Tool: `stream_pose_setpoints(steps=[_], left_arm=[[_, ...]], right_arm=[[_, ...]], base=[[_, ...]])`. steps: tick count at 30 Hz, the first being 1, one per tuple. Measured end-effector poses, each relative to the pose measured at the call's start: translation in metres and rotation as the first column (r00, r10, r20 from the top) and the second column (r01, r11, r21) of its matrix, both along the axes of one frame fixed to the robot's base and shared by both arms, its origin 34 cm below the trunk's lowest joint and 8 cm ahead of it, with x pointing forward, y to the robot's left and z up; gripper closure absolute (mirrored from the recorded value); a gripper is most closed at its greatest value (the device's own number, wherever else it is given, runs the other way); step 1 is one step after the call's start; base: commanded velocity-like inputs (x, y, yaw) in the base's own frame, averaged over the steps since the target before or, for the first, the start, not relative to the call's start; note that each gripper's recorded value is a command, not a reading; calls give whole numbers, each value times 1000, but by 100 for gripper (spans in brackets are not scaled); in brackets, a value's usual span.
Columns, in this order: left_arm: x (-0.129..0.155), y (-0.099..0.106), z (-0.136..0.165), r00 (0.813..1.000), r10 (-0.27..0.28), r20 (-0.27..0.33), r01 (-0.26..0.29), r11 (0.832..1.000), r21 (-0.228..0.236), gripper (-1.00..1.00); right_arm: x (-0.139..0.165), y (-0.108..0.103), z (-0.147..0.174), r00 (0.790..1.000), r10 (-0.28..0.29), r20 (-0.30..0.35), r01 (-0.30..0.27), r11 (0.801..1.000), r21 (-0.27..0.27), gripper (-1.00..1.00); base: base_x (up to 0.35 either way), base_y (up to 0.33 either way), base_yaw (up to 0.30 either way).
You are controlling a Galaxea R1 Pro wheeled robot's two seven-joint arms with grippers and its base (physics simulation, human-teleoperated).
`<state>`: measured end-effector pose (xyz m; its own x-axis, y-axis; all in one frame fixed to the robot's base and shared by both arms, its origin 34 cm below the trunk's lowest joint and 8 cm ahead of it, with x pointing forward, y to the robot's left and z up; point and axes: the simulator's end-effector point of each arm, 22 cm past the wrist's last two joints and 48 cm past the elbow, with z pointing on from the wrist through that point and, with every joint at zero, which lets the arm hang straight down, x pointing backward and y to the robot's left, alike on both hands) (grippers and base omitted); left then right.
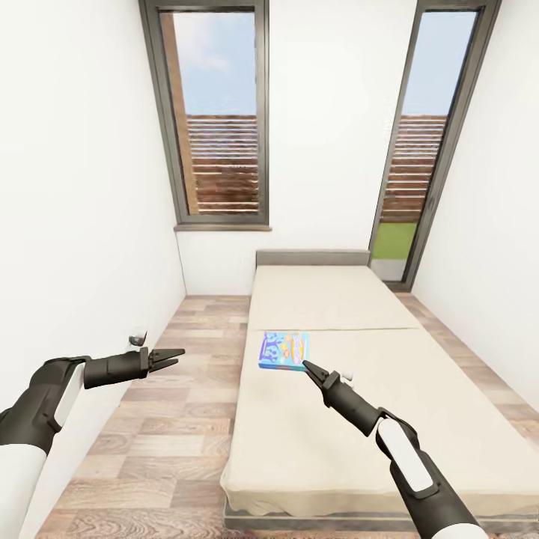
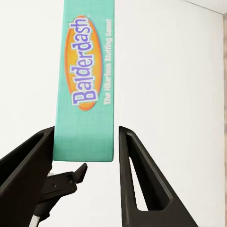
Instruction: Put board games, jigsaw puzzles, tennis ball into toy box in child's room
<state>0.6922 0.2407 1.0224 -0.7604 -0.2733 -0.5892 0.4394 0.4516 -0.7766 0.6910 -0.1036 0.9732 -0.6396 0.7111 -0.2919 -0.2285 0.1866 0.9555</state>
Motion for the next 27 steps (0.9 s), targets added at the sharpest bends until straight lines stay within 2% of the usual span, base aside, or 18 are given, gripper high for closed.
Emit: stream_pose_setpoints(steps=[27], left_arm=[[-5,-1,34,1000,-1,2,1,1000,0,-100]], right_arm=[[-5,0,35,1000,-3,4,3,1000,1,100]], base=[[0,0,0]])
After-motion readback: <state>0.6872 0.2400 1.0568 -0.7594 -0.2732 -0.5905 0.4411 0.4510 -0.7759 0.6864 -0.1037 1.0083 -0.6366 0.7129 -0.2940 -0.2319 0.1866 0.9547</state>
